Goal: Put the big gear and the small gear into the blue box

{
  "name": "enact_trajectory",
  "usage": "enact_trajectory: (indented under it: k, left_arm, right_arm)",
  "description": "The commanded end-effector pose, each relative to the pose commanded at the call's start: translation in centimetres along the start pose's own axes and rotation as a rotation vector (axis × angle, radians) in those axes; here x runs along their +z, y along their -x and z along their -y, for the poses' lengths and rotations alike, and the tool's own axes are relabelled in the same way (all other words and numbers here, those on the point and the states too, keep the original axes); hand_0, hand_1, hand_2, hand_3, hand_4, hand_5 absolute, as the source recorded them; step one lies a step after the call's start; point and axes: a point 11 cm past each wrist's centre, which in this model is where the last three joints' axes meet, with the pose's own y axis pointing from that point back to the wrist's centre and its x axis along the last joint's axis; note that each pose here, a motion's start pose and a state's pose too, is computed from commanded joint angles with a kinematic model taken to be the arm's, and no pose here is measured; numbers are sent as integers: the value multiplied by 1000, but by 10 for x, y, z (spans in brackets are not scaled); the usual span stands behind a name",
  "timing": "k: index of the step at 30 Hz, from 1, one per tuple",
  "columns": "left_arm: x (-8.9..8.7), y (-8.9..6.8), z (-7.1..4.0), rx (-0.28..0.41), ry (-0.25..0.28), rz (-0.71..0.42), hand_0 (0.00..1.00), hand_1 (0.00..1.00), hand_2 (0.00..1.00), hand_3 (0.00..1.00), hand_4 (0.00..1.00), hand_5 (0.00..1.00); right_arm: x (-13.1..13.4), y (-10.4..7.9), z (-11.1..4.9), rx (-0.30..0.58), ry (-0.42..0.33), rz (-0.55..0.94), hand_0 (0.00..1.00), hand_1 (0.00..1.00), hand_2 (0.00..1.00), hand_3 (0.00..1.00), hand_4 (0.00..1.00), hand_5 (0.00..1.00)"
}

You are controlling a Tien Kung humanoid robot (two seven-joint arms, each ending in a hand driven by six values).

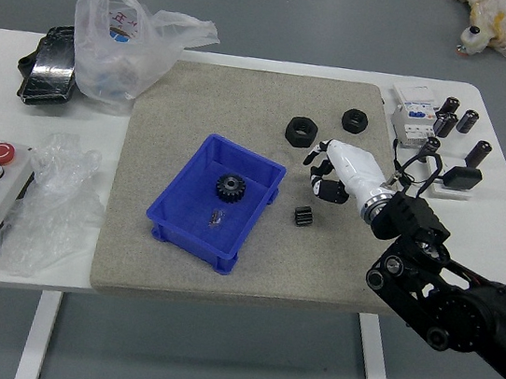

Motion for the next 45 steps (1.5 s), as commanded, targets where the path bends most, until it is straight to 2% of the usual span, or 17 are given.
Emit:
enact_trajectory:
  k: [4, 5, 10, 16, 22, 23, 28, 29, 35, 36, 41, 42, 45]
  left_arm:
    - [0, 0, 0, -1, -1, -2, 695, 623, 572, 664, 635, 378]
    - [0, 0, 0, -1, -1, -2, 696, 623, 572, 665, 636, 377]
    - [-1, 0, 0, -1, -3, -4, 696, 623, 572, 665, 636, 377]
    - [-1, 0, 0, -1, -2, -4, 695, 623, 572, 664, 636, 377]
    - [-1, 1, 0, -2, -3, -4, 695, 623, 571, 664, 636, 378]
    - [-1, 1, 0, -1, -4, -4, 695, 623, 572, 664, 636, 378]
    - [-1, 1, 0, -2, -3, -7, 695, 623, 572, 664, 636, 378]
    - [-2, 1, 0, -2, -4, -6, 695, 622, 571, 665, 635, 378]
    - [-6, 5, 1, -10, -15, -5, 695, 622, 571, 665, 635, 378]
    - [-7, 6, 1, -11, -16, -5, 695, 623, 572, 665, 636, 379]
    - [-7, 6, 1, -10, -16, -7, 695, 623, 572, 665, 636, 379]
    - [-7, 5, 1, -10, -16, -7, 695, 623, 572, 664, 636, 379]
    - [-8, 5, 1, -9, -18, -8, 695, 623, 572, 664, 636, 379]
  right_arm:
    - [2, -7, -8, -12, 14, -15, 298, 655, 857, 910, 663, 79]
    - [4, -5, -10, -24, 22, -22, 317, 672, 908, 947, 841, 225]
    - [10, 7, -18, -97, 64, -52, 317, 672, 908, 947, 841, 225]
    - [10, 22, -22, -160, 78, -68, 318, 671, 907, 947, 849, 229]
    - [9, 26, -25, -189, 77, -64, 309, 665, 889, 940, 860, 244]
    - [8, 26, -25, -191, 77, -64, 307, 655, 833, 914, 860, 242]
    - [15, 34, -26, -221, 102, -66, 307, 655, 833, 914, 860, 242]
    - [16, 36, -26, -230, 110, -67, 299, 617, 743, 809, 817, 216]
    - [21, 46, -26, -261, 141, -74, 299, 617, 743, 809, 817, 216]
    - [21, 48, -26, -264, 142, -76, 272, 527, 605, 676, 602, 84]
    - [20, 53, -25, -273, 138, -79, 272, 527, 605, 676, 602, 84]
    - [19, 53, -25, -273, 137, -79, 258, 506, 517, 644, 580, 16]
    - [16, 53, -24, -271, 127, -79, 258, 506, 517, 644, 580, 16]
